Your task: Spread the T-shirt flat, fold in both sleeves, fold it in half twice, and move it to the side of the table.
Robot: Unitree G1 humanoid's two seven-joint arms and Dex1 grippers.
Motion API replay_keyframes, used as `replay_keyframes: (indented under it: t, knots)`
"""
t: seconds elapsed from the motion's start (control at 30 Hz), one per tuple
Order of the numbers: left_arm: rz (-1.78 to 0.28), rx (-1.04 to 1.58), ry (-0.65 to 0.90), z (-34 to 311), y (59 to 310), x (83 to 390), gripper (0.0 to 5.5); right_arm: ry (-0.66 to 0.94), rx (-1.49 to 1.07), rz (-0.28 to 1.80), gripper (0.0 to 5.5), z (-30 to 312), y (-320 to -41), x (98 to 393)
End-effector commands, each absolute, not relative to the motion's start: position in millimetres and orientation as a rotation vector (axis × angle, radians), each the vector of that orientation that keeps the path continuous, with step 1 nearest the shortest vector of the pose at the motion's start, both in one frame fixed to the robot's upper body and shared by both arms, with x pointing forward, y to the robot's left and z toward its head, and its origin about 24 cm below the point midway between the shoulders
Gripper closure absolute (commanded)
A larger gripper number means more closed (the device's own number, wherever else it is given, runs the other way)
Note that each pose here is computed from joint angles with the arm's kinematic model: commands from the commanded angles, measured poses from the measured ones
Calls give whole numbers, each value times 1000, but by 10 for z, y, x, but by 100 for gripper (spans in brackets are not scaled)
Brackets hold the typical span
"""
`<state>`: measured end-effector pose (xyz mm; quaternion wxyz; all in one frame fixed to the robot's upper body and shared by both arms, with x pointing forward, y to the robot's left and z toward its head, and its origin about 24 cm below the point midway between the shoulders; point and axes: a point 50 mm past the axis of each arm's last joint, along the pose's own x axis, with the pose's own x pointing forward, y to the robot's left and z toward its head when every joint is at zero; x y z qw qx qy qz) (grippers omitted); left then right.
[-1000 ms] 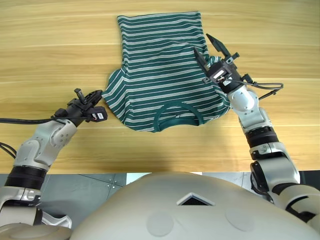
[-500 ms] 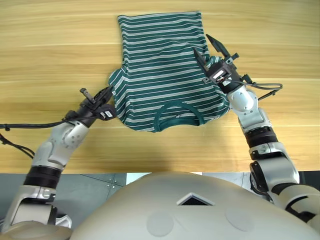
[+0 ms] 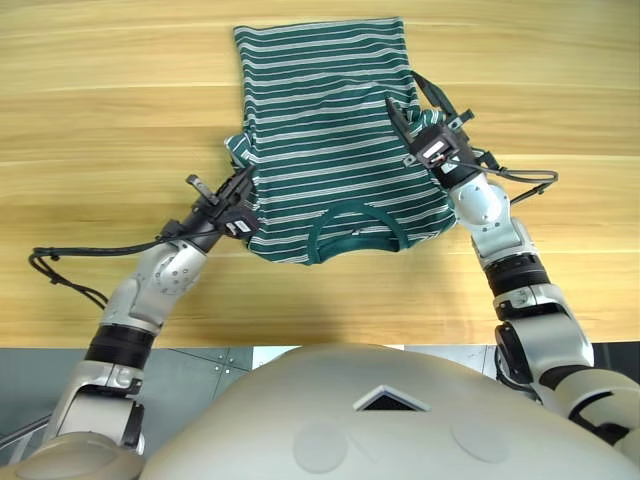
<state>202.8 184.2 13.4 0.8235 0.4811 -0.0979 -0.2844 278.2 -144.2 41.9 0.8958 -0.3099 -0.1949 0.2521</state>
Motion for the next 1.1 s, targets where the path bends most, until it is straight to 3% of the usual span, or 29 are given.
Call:
replay_keyframes:
  t: [0.03,0.33,0.77,0.9,1.1]
  knots:
    - [-669,997,-197,26,1692,2043,550,-422,-634,526,331,434,-1388,2799]
    - [-717,974,-142,-93,1655,2019,550,-418,-629,530,331,401,-1366,2773]
    - [-954,861,55,-404,1601,1645,300,-439,-666,536,331,465,-1413,2770]
    - [-1016,941,250,-578,1893,1437,229,-494,-741,498,331,680,-1632,2741]
    - [-982,1028,380,-564,2259,1360,173,-532,-805,436,331,927,-1833,2684]
